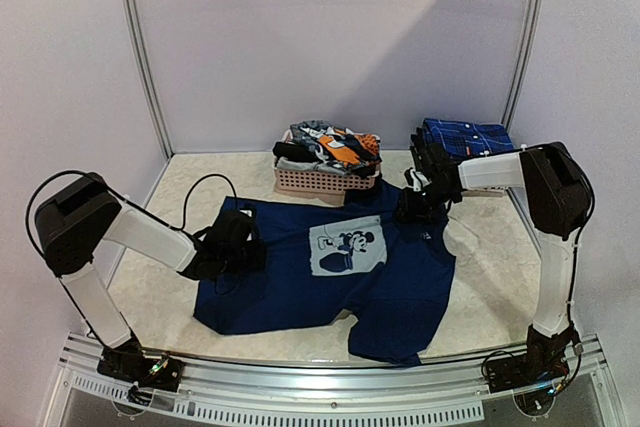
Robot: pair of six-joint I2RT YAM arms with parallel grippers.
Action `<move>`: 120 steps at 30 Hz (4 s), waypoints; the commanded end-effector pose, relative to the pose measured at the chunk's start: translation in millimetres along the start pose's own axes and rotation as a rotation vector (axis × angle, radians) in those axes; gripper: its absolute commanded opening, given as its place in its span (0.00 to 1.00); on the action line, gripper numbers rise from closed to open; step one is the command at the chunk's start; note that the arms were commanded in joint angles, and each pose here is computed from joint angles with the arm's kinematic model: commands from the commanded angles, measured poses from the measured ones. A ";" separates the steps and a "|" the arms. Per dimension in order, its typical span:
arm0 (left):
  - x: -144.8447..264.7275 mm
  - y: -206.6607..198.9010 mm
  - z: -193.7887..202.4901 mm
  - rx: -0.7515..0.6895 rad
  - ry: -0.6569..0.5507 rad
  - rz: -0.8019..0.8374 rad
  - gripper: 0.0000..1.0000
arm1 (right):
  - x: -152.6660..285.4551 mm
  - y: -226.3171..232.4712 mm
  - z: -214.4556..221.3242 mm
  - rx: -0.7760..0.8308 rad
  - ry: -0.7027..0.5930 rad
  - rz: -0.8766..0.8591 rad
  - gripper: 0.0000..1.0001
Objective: Fold and stack the mixed laundry pile
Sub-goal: Move the crumpled T-shirt to the center of the board, then smooth out the crumpled T-shirt at the center of the board.
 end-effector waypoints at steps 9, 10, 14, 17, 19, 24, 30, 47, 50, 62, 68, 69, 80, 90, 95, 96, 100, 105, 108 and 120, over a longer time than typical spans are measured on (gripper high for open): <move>53.6 24.7 16.0 -0.032 0.099 -0.099 0.32 | 37.9 6.2 20.2 0.007 -0.018 -0.016 0.54; 59.7 25.5 16.9 -0.036 0.110 -0.108 0.32 | 43.5 8.3 20.9 0.012 -0.032 -0.023 0.55; 88.2 28.6 16.2 -0.047 0.137 -0.144 0.34 | 56.3 8.2 28.6 0.011 -0.060 -0.031 0.59; 110.9 36.8 15.0 -0.040 0.153 -0.188 0.36 | 66.9 7.3 34.9 0.013 -0.085 -0.033 0.61; 123.7 42.2 14.4 -0.022 0.162 -0.207 0.36 | 73.4 6.3 38.7 0.010 -0.103 -0.035 0.62; 144.1 50.0 24.5 0.019 0.230 -0.210 0.36 | 89.1 4.3 49.6 0.002 -0.139 -0.052 0.64; 158.5 51.7 47.3 0.062 0.358 -0.193 0.36 | 98.3 -1.5 65.1 -0.010 -0.157 -0.060 0.64; 145.8 30.7 67.6 -0.058 0.492 -0.164 0.45 | 106.5 -12.3 89.9 -0.030 -0.166 -0.055 0.68; 141.2 28.4 70.0 -0.069 0.490 -0.173 0.45 | 106.2 -13.3 91.3 -0.028 -0.163 -0.052 0.68; 148.7 16.1 58.8 -0.105 0.438 -0.190 0.43 | 103.5 -14.7 92.0 -0.027 -0.158 -0.045 0.68; 144.6 15.6 64.2 -0.136 0.468 -0.225 0.43 | 99.4 -16.1 92.9 -0.030 -0.146 -0.040 0.68; 143.4 16.1 66.1 -0.138 0.474 -0.231 0.42 | 99.5 -16.3 93.0 -0.029 -0.146 -0.038 0.68; 141.1 21.4 72.3 -0.113 0.440 -0.232 0.00 | 105.7 -18.9 98.4 -0.039 -0.152 -0.025 0.68; 147.1 36.5 74.5 0.000 0.278 -0.199 0.00 | 120.9 -21.4 129.1 -0.106 -0.089 0.024 0.69; 144.7 42.1 77.6 0.016 0.212 -0.185 0.00 | 131.4 -19.5 143.9 -0.116 -0.018 0.024 0.70; 144.3 42.5 77.3 0.014 0.197 -0.184 0.00 | 133.0 -19.6 146.0 -0.115 0.002 0.030 0.70; 142.7 43.1 74.6 0.003 0.154 -0.187 0.00 | 133.2 -17.8 160.1 -0.116 0.093 0.014 0.70; 140.9 44.0 74.6 -0.001 0.128 -0.188 0.00 | 136.8 -15.8 182.3 -0.125 0.201 0.020 0.70; 139.7 43.6 74.9 0.001 0.116 -0.181 0.00 | 139.8 -20.7 193.7 -0.127 0.235 0.042 0.70; 138.5 42.3 71.9 0.008 0.088 -0.181 0.00 | 130.6 -15.5 224.6 -0.108 0.386 0.003 0.73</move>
Point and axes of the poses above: each gripper's point midway between its finger pads, its own x axis back along the fingers, its own y axis along the line the jaws close on, z = x × y, the point moved 9 cm from there along x, back along the fingers, and after that the axes turned 3 degrees about -x, right-handed, at the moved point
